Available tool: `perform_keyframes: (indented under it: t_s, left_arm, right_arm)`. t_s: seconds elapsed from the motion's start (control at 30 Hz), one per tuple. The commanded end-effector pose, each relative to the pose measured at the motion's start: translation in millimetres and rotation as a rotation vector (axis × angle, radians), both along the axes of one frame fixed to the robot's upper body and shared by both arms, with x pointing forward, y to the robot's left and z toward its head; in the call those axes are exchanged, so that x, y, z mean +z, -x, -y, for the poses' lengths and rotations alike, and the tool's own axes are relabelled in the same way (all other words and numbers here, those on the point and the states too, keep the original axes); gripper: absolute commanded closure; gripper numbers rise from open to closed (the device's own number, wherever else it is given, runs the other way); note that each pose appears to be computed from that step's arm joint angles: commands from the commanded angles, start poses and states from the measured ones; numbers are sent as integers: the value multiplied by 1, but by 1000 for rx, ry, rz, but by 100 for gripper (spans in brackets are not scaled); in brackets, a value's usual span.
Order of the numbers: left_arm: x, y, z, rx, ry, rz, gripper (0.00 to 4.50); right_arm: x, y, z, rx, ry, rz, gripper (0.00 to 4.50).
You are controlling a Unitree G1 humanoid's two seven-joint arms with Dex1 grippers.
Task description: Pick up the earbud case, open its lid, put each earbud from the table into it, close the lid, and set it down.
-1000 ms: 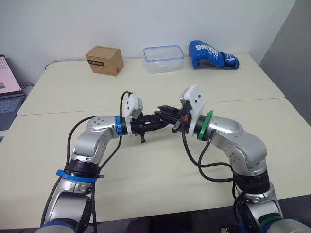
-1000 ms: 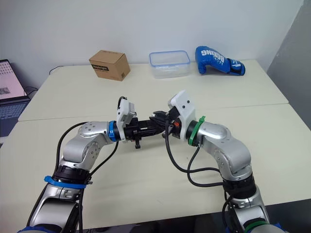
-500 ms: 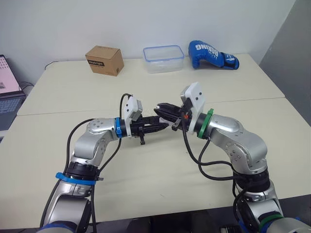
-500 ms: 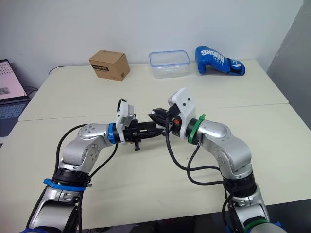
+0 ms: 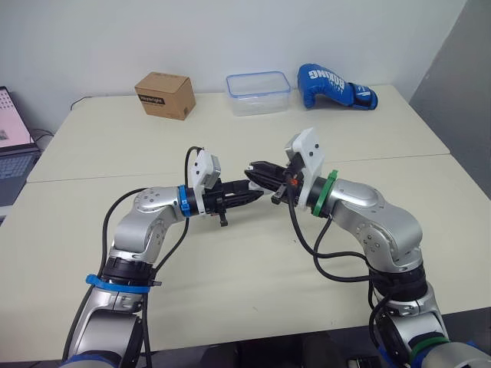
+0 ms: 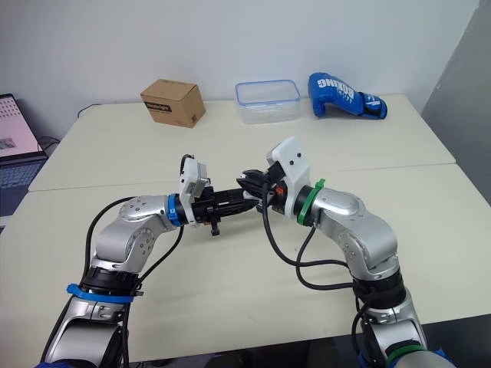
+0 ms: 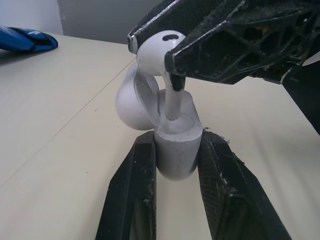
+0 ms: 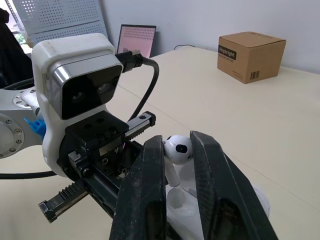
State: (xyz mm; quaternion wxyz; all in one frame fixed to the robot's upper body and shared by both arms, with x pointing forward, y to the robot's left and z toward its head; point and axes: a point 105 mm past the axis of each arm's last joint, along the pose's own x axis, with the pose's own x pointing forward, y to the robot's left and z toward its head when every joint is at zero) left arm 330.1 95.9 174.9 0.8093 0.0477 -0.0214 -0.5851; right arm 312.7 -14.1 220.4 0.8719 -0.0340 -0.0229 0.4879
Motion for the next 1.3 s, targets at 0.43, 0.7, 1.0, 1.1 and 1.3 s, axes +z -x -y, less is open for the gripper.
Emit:
perform_keyframes:
  t_s: [0.43,0.7,1.0,1.1,1.3]
  left_arm:
    - [38,2,2,25,129,86,372]
    - [40,1,2,24,151,84,372]
    - [36,2,0,15,145,80,372]
    - [34,3,-1,13,137,78,372]
    - [31,4,-3,14,131,79,372]
  right_arm:
    - [1,1,-1,-47,-12,18,412]
    - [-3,2,-1,-101,-1,9,412]
    - [-1,9,1,-109,10,35,194]
    - [2,9,9,-111,18,58,160]
    - [11,22,15,-26,4,82,160]
